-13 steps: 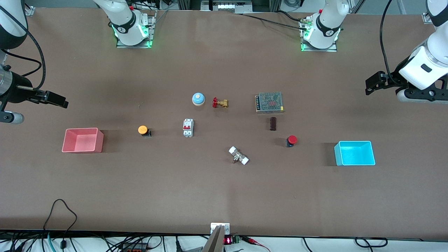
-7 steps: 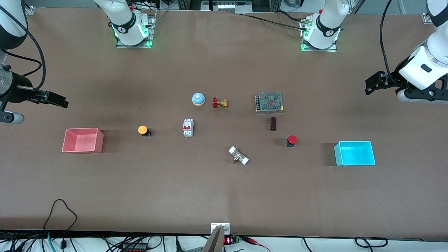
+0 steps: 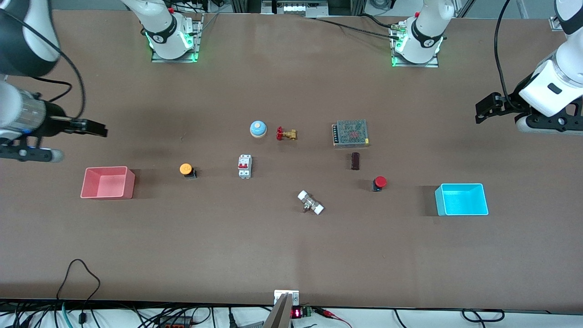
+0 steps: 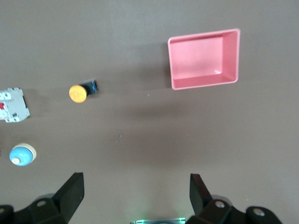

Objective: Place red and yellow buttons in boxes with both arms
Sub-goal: 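Move the right gripper over the yellow button beside the pink box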

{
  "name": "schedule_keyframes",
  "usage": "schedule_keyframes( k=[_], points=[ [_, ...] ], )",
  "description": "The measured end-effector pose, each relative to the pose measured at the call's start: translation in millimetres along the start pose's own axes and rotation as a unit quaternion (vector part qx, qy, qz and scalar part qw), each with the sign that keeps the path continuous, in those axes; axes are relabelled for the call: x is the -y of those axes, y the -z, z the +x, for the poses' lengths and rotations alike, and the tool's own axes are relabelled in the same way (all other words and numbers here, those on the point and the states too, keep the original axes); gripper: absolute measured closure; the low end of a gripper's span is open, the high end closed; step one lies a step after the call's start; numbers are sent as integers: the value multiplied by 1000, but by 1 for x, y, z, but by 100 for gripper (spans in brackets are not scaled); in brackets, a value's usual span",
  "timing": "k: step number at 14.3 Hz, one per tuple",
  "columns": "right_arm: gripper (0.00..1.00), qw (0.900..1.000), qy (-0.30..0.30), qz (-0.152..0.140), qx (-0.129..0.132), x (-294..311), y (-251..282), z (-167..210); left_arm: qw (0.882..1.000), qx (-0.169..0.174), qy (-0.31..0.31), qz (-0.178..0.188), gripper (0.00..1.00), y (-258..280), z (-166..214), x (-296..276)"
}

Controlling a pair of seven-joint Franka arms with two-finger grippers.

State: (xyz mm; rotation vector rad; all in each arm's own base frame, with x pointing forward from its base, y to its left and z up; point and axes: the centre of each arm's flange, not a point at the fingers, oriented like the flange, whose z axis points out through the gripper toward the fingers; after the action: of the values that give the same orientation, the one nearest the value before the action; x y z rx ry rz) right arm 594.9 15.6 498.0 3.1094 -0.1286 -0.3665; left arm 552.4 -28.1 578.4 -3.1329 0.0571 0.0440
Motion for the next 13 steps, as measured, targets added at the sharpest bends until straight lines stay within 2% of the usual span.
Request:
schedule_keyframes(
  k=[8,13],
  points=[
    [0,999,28,6,-42,60,-78,20,1000,1,0,0,0,0,0,0],
    [0,997,57,3,-55,94,-130,33,1000,3,0,0,0,-1,-1,0]
  ],
)
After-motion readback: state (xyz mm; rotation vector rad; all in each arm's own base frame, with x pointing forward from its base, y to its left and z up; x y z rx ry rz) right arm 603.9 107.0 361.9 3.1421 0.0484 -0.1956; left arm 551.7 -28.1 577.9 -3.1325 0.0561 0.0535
